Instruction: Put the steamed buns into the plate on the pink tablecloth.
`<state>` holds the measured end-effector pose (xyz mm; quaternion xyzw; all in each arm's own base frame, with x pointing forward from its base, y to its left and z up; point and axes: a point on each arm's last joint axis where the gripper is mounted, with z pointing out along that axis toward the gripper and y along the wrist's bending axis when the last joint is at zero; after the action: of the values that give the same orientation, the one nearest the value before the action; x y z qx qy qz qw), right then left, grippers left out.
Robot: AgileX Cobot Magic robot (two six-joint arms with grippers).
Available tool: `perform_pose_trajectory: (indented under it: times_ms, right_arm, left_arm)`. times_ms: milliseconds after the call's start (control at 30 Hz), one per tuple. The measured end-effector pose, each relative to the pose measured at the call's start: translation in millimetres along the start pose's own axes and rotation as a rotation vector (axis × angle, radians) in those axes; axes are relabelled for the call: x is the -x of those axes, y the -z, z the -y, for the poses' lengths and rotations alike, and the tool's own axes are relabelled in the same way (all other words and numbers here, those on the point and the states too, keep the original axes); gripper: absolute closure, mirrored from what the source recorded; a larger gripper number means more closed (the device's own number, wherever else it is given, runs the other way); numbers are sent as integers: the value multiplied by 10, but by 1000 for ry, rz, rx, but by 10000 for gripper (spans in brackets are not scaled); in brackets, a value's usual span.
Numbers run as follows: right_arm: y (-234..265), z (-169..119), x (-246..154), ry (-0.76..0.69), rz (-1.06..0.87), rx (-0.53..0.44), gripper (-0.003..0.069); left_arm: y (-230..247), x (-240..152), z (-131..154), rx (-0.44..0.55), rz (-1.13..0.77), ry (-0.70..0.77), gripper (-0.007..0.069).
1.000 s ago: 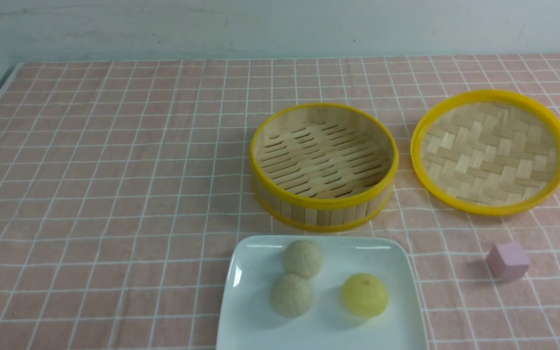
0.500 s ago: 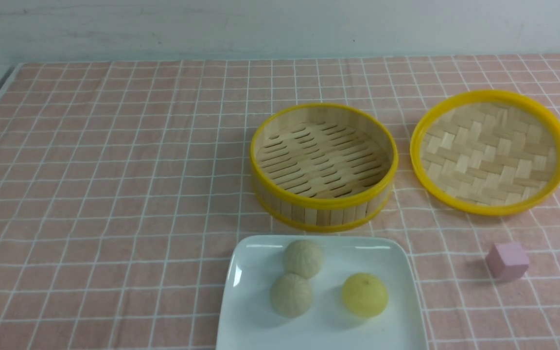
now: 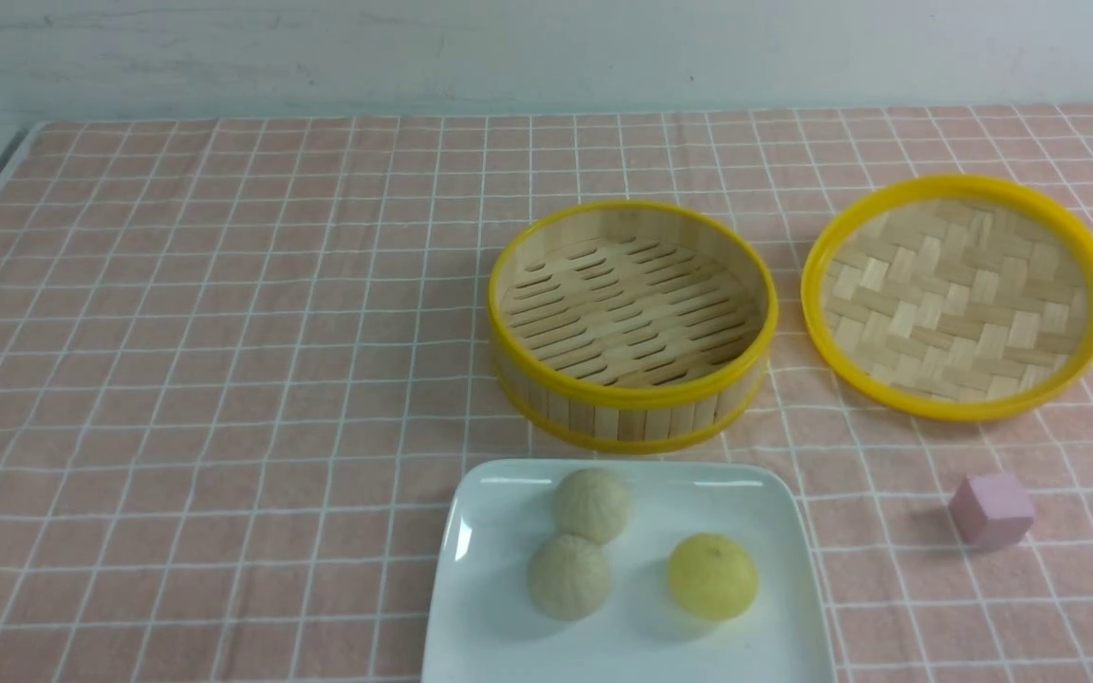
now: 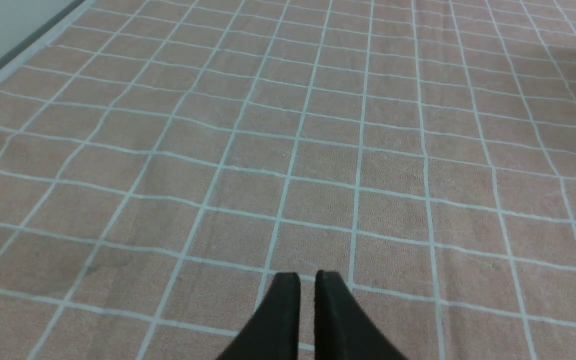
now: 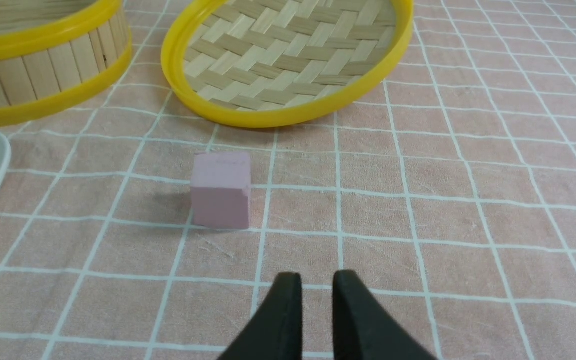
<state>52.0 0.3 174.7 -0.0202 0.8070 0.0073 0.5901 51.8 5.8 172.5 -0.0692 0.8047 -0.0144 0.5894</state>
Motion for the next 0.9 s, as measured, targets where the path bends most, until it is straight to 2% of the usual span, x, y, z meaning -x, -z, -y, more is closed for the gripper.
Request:
perform_pose_trajectory:
  times_ms: [900]
  right_arm:
    - [0, 0, 0, 0, 0, 0, 512]
  left_arm:
    - [-1, -2, 0, 0, -1, 0, 529]
